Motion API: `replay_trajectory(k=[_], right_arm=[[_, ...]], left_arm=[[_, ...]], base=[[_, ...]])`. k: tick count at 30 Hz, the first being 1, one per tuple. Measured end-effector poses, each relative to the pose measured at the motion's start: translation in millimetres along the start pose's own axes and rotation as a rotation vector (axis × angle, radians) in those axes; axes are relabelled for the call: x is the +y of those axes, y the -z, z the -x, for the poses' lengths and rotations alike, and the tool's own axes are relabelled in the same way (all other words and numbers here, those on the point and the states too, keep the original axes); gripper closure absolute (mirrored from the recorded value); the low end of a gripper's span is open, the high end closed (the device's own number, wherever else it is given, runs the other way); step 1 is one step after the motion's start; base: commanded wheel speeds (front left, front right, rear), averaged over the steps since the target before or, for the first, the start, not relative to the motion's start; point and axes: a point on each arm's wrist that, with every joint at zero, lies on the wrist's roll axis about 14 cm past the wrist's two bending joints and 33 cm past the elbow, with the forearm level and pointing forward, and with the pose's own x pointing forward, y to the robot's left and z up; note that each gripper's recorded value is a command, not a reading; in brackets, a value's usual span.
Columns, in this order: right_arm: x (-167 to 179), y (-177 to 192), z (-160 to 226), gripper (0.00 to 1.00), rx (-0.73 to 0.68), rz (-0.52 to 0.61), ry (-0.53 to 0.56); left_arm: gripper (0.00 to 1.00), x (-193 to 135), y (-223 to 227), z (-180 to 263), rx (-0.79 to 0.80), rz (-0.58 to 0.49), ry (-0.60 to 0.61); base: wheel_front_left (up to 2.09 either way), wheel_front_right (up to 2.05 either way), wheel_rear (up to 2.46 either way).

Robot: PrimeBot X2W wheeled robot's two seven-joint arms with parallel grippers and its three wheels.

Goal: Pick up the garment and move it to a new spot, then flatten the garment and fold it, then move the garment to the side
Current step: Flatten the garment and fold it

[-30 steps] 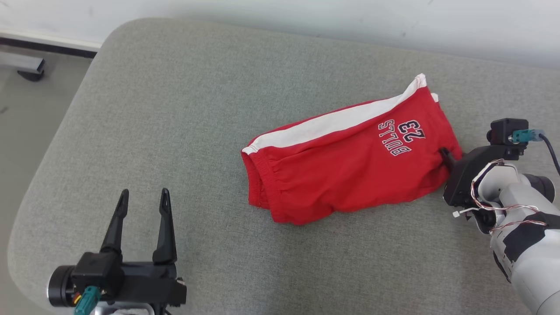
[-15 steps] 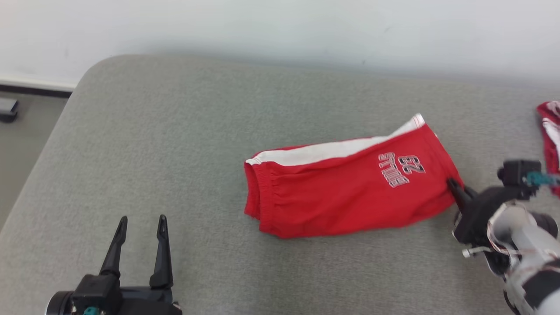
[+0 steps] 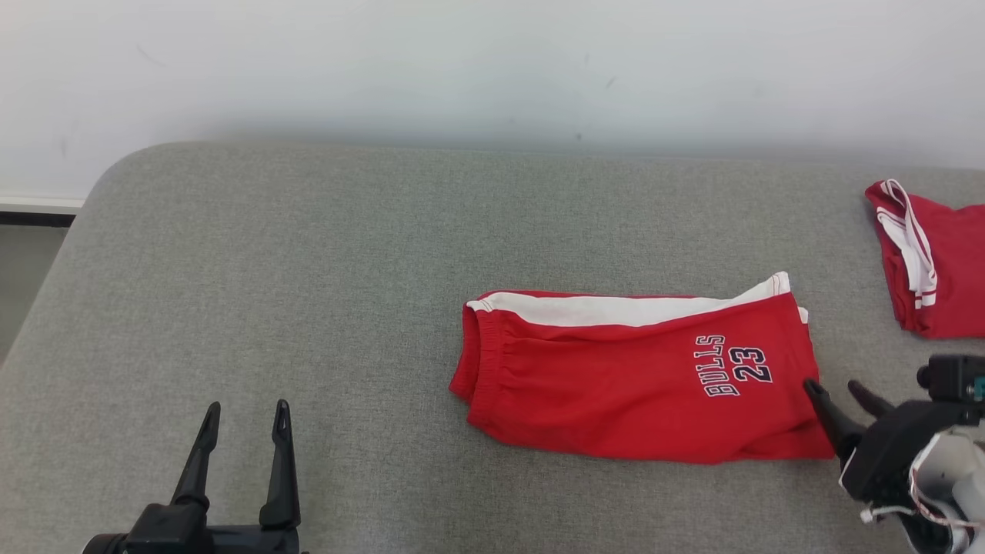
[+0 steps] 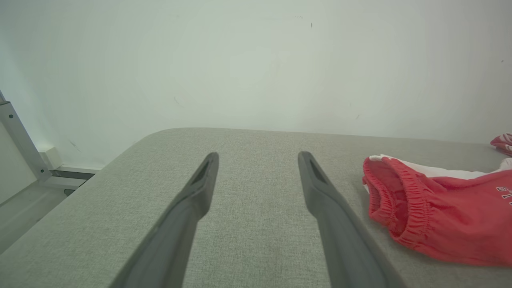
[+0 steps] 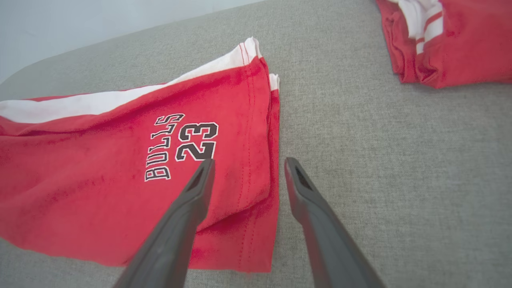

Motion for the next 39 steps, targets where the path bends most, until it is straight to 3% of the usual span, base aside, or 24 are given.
replay_trajectory(k=[5, 11, 25, 26, 27, 28, 29, 31, 39], right_arm=[[-1, -24, -11, 0.0, 0.012, 0.044, 0.015], [-5, -23, -27, 0.0, 0.125, 0.094, 0.052], [-11, 11, -47, 0.0, 0.317, 0.118, 0.1], [-11, 13, -47, 0.09, 0.33, 0.119, 0.102], [-10, 15, -47, 0.25, 0.344, 0.118, 0.102], [-10, 17, -47, 0.54, 0.356, 0.113, 0.104], [-10, 18, -46, 0.54, 0.365, 0.11, 0.105], [-10, 19, -46, 1.0, 0.371, 0.104, 0.108], [-30, 0, -33, 1.0, 0.32, 0.121, 0.164]], left_arm=[[0.0, -4, 2, -2, 0.005, 0.001, 0.011], [0.0, 0, 5, -3, 0.016, 0.003, -0.002], [0.0, 13, 12, -3, 0.038, 0.009, -0.044], [0.0, 13, 12, -3, 0.038, 0.008, -0.046], [0.0, 14, 12, -3, 0.038, 0.008, -0.047], [0.0, 14, 12, -4, 0.038, 0.008, -0.048], [0.0, 14, 12, -4, 0.037, 0.008, -0.049], [0.0, 15, 12, -4, 0.038, 0.008, -0.051], [0.0, 15, 7, -4, 0.024, 0.007, -0.046]], base=[[0.0, 0.0, 0.0], [0.0, 0.0, 0.0], [0.0, 0.0, 0.0], [0.0, 0.0, 0.0], [0.0, 0.0, 0.0], [0.0, 0.0, 0.0], [0.0, 0.0, 0.0], [0.0, 0.0, 0.0], [0.0, 0.0, 0.0]])
